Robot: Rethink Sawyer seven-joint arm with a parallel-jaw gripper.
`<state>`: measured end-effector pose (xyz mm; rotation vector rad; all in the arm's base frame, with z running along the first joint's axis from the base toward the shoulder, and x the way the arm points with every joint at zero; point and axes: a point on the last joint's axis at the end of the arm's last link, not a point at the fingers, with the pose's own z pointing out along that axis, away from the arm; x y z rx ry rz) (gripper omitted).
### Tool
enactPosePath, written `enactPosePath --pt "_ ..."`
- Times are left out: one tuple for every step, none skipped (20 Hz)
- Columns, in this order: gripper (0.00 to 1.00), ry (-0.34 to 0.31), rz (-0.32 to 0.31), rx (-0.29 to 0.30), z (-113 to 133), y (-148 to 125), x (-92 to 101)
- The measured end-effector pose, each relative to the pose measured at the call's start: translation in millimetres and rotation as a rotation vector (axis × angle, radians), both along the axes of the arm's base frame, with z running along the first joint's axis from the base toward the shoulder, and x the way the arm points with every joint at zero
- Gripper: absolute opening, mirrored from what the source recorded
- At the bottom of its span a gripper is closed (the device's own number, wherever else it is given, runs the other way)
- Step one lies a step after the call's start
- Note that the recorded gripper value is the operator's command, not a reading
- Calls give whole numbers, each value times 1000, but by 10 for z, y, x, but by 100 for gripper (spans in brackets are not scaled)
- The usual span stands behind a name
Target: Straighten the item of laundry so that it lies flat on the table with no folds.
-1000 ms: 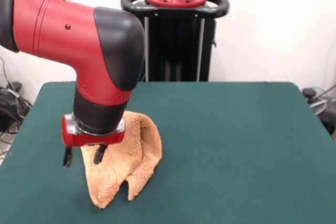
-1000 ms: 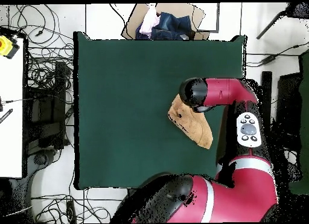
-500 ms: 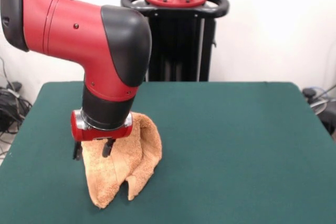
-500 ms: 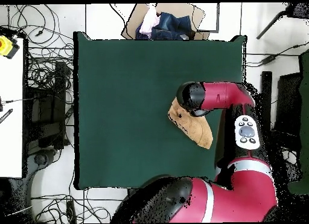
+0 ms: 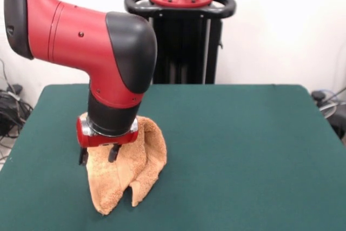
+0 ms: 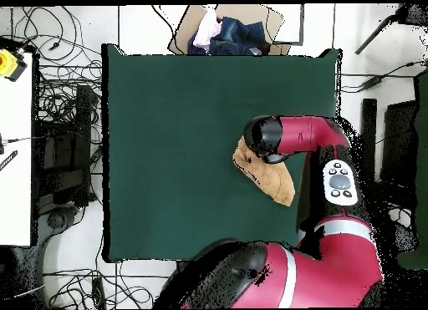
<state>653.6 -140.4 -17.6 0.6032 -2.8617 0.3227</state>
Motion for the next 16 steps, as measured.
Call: enactPosePath --pt "100 5 1 4 -56 12 -25" --pt "100 6 2 6 -89 20 -37" --pt "100 7 3 9 -121 27 -49" --pt "100 6 6 14 -185 44 -67" --pt "100 4 9 18 -243 57 -85" --pt "100 1 10 20 -280 65 -94" --pt "100 -4 13 24 -331 78 -104" --pt "100 -6 15 26 -352 83 -107" --pt "100 -11 16 27 -362 83 -106" --pt "100 -13 16 26 -358 79 -103" --pt "100 -16 17 24 -349 73 -97" --pt "100 -16 17 25 -351 74 -98" --pt "100 -15 16 25 -352 74 -98" --pt "100 -16 17 25 -352 74 -98" --pt "100 -16 17 25 -352 73 -98" --pt "100 -16 17 25 -354 74 -97"
